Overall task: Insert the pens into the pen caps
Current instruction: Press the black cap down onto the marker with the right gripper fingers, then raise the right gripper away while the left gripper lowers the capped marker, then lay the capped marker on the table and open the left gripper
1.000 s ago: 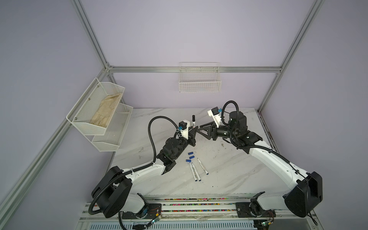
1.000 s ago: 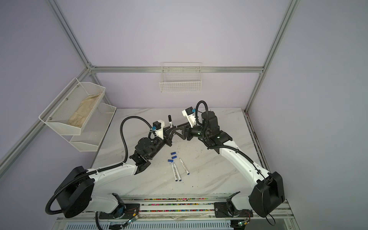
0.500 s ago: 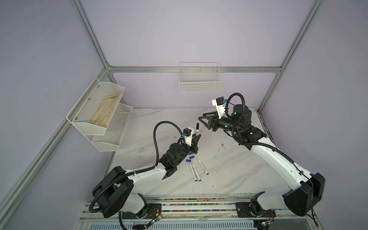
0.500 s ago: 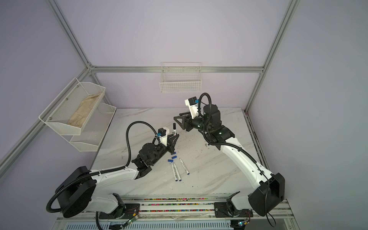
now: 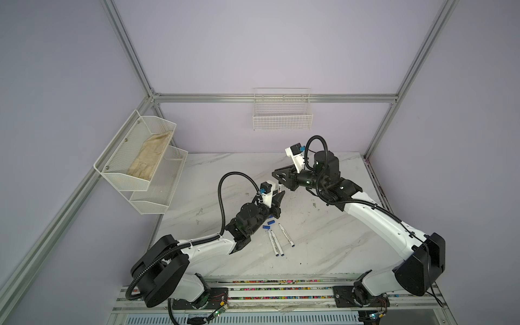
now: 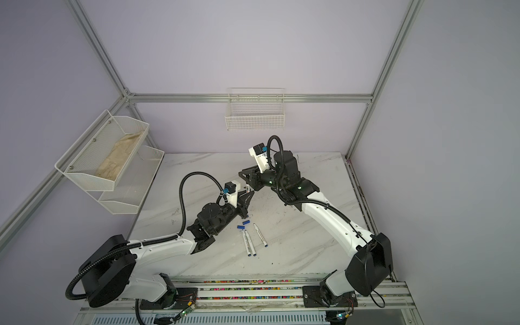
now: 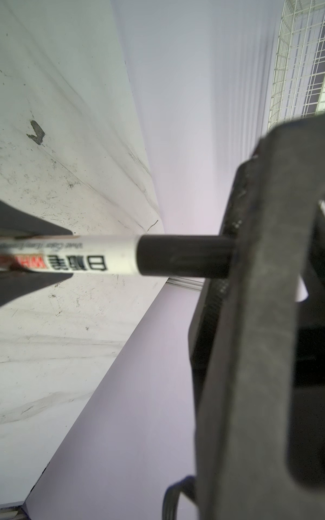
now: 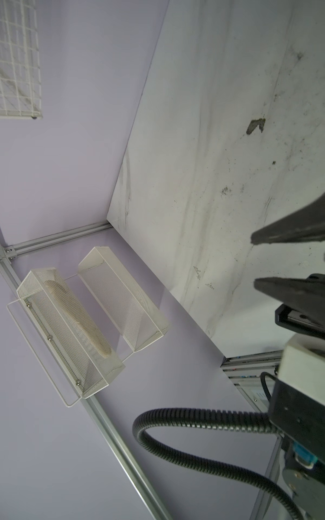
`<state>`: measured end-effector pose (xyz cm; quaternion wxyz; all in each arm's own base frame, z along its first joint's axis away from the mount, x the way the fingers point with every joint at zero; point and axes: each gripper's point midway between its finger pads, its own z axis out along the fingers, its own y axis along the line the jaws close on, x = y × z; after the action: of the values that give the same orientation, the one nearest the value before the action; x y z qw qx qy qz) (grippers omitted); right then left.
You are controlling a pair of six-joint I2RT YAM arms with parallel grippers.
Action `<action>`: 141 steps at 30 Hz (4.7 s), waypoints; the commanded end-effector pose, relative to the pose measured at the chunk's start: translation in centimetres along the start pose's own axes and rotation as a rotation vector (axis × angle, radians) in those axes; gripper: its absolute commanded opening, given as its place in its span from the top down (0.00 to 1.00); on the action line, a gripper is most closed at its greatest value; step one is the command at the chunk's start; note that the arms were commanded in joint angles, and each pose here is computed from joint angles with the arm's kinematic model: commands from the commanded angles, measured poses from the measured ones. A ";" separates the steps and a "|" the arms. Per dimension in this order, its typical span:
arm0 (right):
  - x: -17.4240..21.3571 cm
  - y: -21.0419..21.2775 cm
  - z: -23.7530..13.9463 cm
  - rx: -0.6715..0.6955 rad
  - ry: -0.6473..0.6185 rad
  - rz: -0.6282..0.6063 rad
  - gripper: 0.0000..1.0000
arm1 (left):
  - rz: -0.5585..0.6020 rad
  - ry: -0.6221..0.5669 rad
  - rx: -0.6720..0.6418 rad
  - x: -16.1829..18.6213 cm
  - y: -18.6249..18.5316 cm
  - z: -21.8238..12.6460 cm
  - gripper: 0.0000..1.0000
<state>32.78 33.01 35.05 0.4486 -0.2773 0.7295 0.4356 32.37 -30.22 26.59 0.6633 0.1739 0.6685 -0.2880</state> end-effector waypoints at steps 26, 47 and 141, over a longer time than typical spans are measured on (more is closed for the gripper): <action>16.6 -3.1 -0.6 -0.054 0.517 0.262 1.00 | -0.224 -0.377 0.173 -15.5 4.7 -2.7 1.00; 23.5 -3.5 0.2 0.122 0.757 0.096 1.00 | -0.230 -0.498 -0.266 -16.0 12.1 -1.3 1.00; 6.1 -9.2 -2.9 0.154 0.083 0.325 0.55 | -0.200 0.667 -0.408 14.6 18.8 8.8 0.94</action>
<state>35.89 26.26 27.24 0.3632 -0.1391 0.8075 0.4435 47.88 -22.26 6.93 0.3769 0.0457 0.9177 -0.1167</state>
